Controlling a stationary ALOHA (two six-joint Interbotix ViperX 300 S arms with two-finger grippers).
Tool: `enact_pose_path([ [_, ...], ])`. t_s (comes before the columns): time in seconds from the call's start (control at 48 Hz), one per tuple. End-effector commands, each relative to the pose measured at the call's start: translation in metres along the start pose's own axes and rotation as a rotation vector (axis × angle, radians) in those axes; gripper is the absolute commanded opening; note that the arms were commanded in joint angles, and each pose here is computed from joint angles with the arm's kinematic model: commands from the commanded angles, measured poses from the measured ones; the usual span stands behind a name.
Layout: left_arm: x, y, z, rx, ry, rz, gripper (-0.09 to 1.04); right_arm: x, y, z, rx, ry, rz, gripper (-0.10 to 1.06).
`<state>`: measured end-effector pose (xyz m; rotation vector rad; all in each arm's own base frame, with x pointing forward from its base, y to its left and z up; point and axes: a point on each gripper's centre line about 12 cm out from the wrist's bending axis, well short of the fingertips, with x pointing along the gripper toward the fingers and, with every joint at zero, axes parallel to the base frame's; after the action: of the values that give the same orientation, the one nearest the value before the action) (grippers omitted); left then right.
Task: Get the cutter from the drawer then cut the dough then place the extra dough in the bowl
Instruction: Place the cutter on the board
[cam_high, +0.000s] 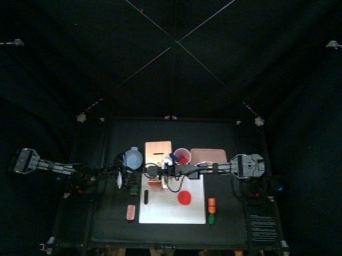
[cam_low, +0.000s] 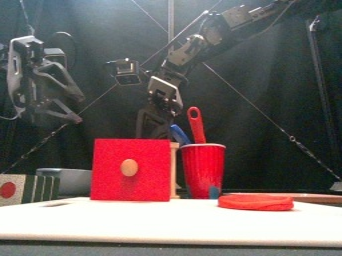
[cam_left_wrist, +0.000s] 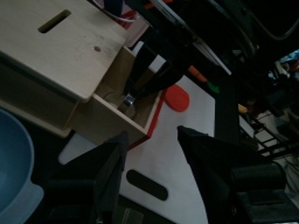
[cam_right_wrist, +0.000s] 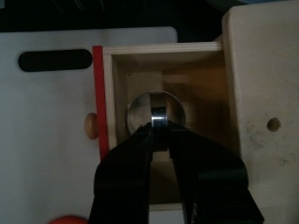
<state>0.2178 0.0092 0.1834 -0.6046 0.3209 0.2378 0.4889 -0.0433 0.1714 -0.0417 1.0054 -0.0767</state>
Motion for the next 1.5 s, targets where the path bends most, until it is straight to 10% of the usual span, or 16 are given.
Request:
enact_pose_path([
  [0.021,0.001,-0.002,0.005,-0.006,-0.016,-0.002,0.85,-0.045,-0.005,0.030,0.004,-0.125,-0.011,0.53],
  [0.417,0.001,-0.001,0.005,-0.006,-0.015,0.000,0.85,-0.116,-0.003,0.037,-0.013,-0.221,-0.022,0.53],
  [0.792,0.001,0.001,0.004,-0.007,-0.015,0.008,0.85,-0.150,0.033,-0.026,-0.025,-0.130,0.045,0.53],
  [1.125,0.001,0.003,0.007,-0.013,-0.026,0.019,0.85,-0.137,0.039,-0.106,0.111,-0.034,0.060,0.53],
  [1.5,0.001,0.007,0.009,-0.019,-0.036,0.033,0.85,-0.114,0.029,-0.150,0.174,-0.021,0.035,0.53],
])
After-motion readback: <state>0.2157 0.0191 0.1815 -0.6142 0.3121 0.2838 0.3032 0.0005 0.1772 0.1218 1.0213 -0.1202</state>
